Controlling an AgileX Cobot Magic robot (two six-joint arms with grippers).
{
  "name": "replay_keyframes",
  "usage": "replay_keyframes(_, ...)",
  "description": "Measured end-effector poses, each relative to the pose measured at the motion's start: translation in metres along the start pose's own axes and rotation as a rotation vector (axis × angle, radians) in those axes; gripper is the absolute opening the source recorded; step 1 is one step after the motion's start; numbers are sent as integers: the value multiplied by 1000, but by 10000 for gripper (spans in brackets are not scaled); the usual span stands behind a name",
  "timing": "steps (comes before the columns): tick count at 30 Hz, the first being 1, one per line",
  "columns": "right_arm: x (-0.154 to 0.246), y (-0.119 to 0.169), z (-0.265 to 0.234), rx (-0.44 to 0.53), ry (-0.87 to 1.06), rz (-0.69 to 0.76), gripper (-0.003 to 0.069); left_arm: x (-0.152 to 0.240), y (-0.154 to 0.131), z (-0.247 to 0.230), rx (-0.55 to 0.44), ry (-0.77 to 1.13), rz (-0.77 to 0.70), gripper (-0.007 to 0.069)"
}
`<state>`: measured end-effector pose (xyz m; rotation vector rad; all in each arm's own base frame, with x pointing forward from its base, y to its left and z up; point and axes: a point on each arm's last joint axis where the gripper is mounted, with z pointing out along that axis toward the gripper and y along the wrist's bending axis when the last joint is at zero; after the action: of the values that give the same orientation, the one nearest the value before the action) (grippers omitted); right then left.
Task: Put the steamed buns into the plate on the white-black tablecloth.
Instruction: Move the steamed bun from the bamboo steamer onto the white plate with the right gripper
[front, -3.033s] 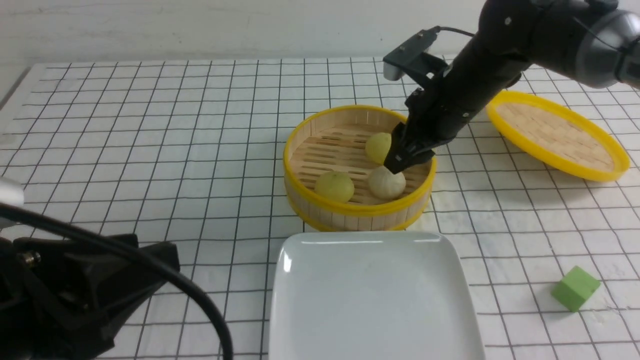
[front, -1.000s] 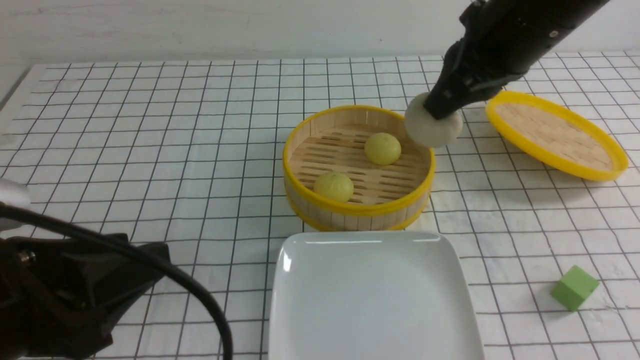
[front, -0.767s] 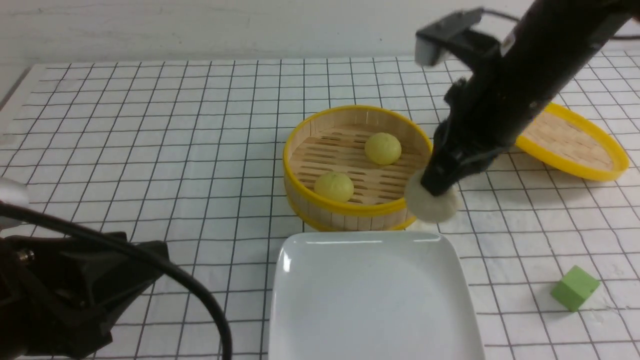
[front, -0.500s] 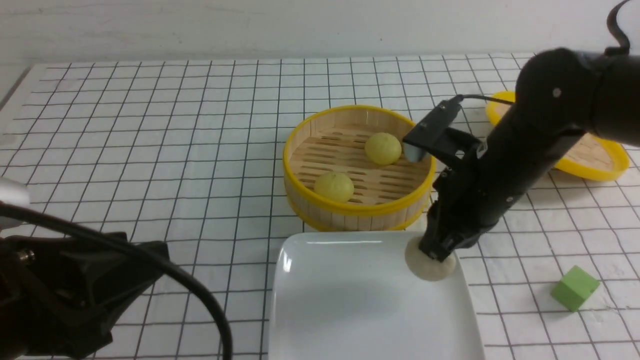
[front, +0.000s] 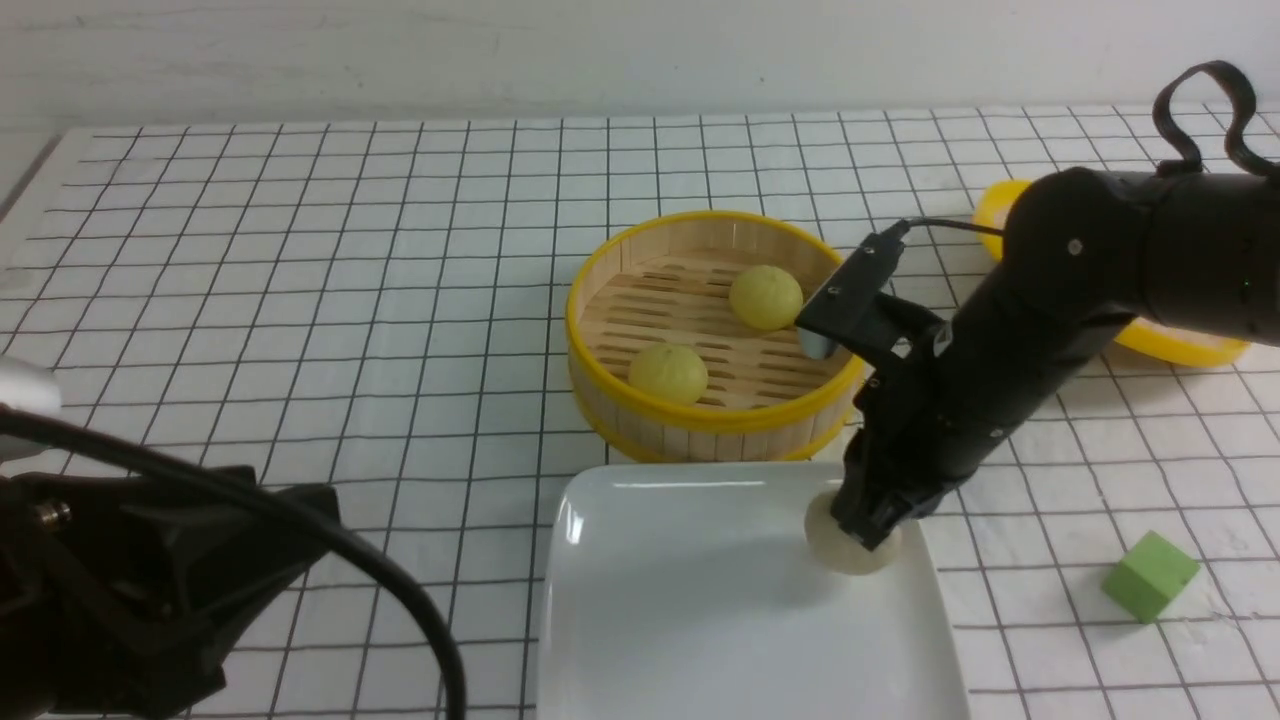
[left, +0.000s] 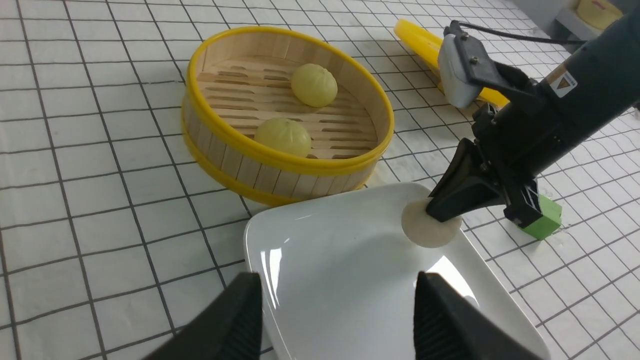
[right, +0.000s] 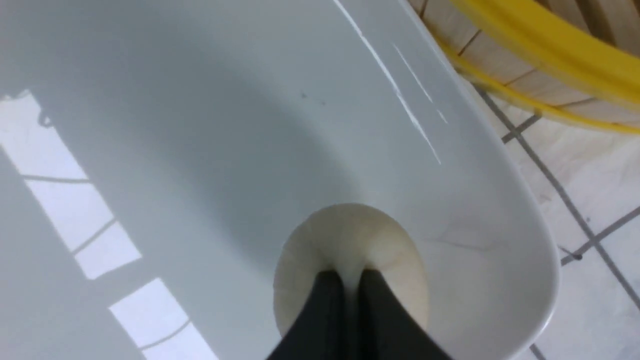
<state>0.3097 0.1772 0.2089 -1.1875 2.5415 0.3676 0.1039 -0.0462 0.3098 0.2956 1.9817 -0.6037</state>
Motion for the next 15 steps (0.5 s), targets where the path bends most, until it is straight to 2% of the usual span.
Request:
replay_keyframes(7,-1,-1,1,6,-7,1,50,0,0,0,-2,3,3,426)
replay_keyframes(12,0,0,1,0,1,1,198,1,0,0,-5,6,8,426)
replay_keyframes(15,0,-1,1,1,0,1,317,1,0,0,-5,7,9,426)
